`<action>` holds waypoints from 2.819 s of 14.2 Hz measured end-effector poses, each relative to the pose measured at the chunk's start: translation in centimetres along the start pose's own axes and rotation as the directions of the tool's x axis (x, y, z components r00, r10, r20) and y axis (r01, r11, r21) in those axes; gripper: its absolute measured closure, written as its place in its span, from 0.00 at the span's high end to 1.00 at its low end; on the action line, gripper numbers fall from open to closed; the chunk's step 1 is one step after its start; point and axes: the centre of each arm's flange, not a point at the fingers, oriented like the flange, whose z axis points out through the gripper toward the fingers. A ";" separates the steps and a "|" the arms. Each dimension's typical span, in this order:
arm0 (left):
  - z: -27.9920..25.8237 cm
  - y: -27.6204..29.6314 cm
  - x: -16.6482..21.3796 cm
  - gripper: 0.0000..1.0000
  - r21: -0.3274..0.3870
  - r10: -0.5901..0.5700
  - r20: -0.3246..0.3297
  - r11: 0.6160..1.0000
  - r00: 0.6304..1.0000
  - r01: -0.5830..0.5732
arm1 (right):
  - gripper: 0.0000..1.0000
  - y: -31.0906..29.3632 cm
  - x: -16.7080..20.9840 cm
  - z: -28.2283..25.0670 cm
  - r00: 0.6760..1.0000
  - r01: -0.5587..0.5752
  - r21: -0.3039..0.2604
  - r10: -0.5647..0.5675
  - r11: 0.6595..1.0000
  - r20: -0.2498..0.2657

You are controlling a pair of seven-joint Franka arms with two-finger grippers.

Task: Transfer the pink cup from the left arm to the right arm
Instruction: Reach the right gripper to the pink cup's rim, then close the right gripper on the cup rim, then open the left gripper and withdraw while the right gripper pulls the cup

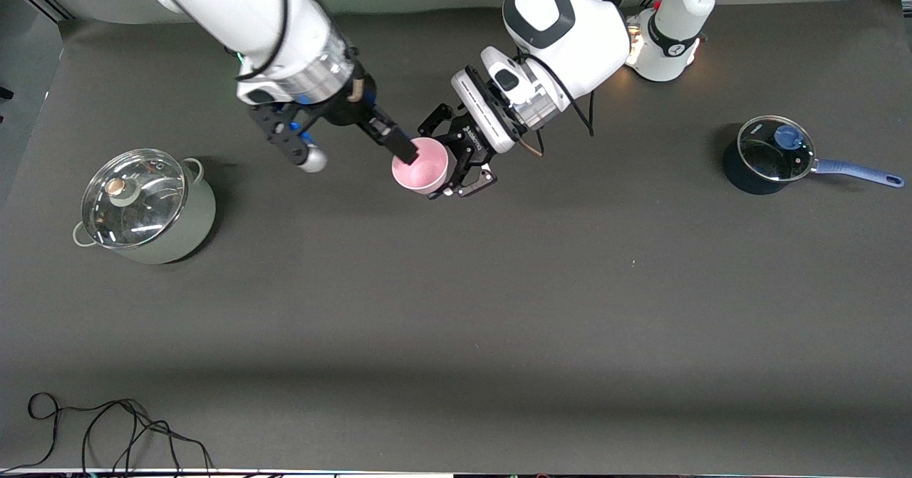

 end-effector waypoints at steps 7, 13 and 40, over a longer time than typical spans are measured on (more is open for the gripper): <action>0.0 0.0 0.0 0.67 0.000 -0.005 -0.001 1.000 1.000 0.005 | 0.68 -0.7 -0.5 2.4 1.000 0.006 -0.032 -0.005 0.999 0.004; 0.1 0.3 -0.1 0.67 -0.002 -0.003 0.000 1.000 1.000 0.003 | 0.07 -0.7 0.5 2.1 1.000 -0.024 -0.020 0.024 1.000 -0.004; -4.4 -20.3 -9.1 0.99 -0.101 -0.271 0.064 0.956 0.960 0.277 | 0.04 9.4 26.9 -1.6 0.800 0.587 -0.224 -0.600 0.778 0.015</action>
